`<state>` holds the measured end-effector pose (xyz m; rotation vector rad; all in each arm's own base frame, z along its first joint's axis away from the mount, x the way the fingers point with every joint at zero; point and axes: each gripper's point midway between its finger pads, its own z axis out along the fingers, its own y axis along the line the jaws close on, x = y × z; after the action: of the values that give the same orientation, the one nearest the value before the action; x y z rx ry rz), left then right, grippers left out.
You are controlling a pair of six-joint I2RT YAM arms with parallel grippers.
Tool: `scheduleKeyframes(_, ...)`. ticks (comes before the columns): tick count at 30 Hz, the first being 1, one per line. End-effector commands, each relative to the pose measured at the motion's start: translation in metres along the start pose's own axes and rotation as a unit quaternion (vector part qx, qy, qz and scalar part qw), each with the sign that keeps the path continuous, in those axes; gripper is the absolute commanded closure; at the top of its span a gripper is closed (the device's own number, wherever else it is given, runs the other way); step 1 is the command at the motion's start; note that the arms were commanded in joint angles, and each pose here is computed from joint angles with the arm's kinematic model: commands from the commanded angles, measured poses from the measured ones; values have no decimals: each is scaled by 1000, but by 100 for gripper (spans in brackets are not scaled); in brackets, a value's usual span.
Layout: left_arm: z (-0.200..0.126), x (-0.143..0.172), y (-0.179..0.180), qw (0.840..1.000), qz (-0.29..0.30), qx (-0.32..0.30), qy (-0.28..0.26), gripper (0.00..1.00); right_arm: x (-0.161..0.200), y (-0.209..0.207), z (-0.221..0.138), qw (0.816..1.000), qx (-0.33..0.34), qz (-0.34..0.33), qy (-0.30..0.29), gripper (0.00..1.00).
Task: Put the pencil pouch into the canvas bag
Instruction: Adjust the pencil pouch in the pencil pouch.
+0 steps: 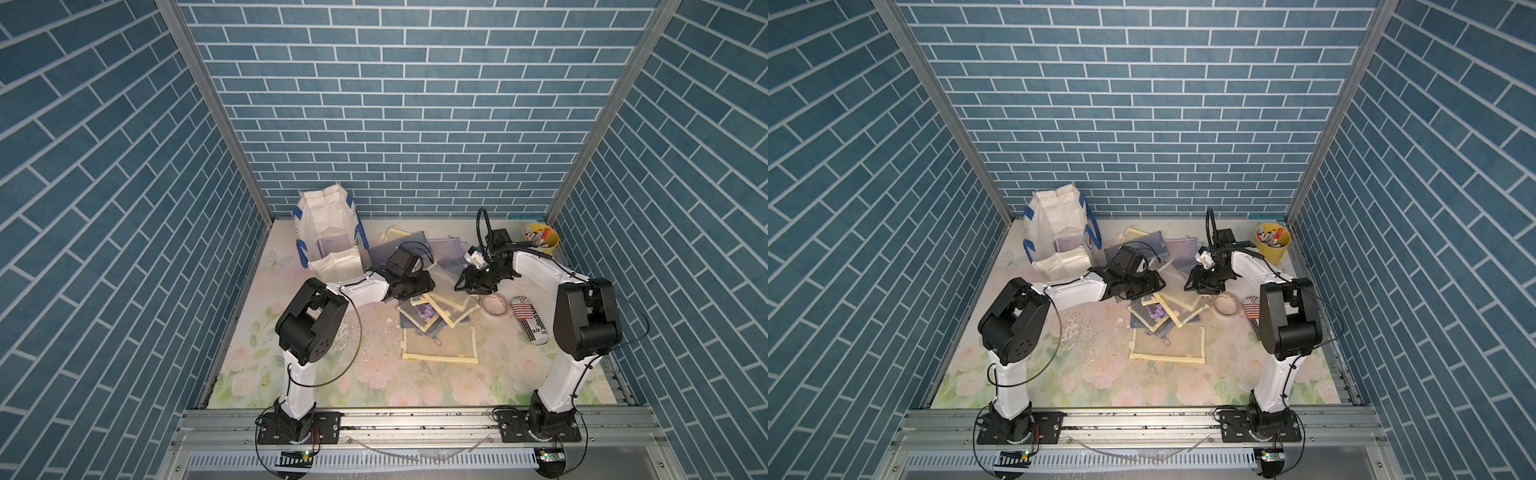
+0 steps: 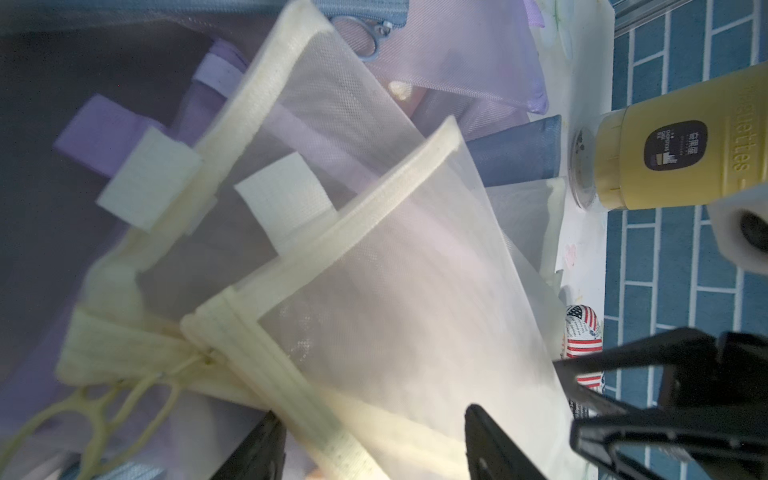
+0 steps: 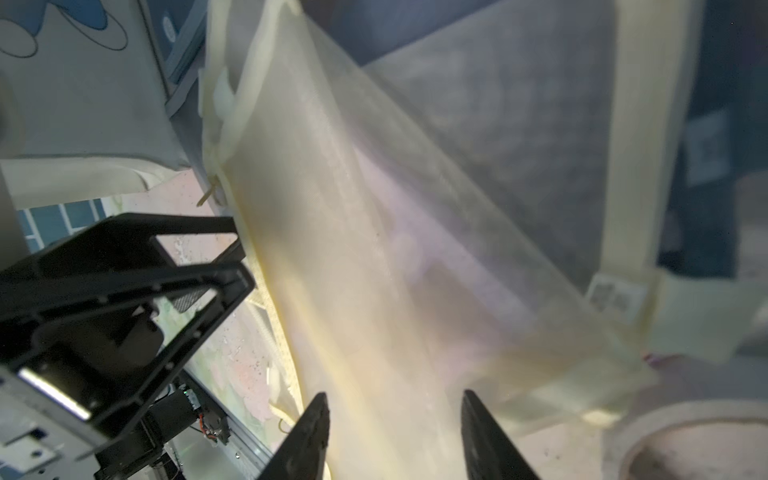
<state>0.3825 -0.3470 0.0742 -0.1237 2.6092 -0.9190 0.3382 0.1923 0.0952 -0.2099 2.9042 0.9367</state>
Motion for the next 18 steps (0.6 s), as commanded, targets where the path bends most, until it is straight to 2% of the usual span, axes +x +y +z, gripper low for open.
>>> scheduleKeyframes(1,2,-4,-6,1000,6,7,-1,31,14,24,2,999,-47,-5,-4,57)
scheduleKeyframes(3,1,-6,-9,1000,8,12,-2,31,20,27,5,998,-57,-3,0,59)
scheduleKeyframes(12,8,8,-20,1000,-2,29,-3,32,15,18,23,998,-60,18,6,57)
scheduleKeyframes(15,4,11,-21,1000,-1,29,-7,33,12,25,13,998,-60,13,-7,54)
scheduleKeyframes(18,1,13,-18,1000,-4,26,-10,33,15,23,-5,999,-31,3,-25,52)
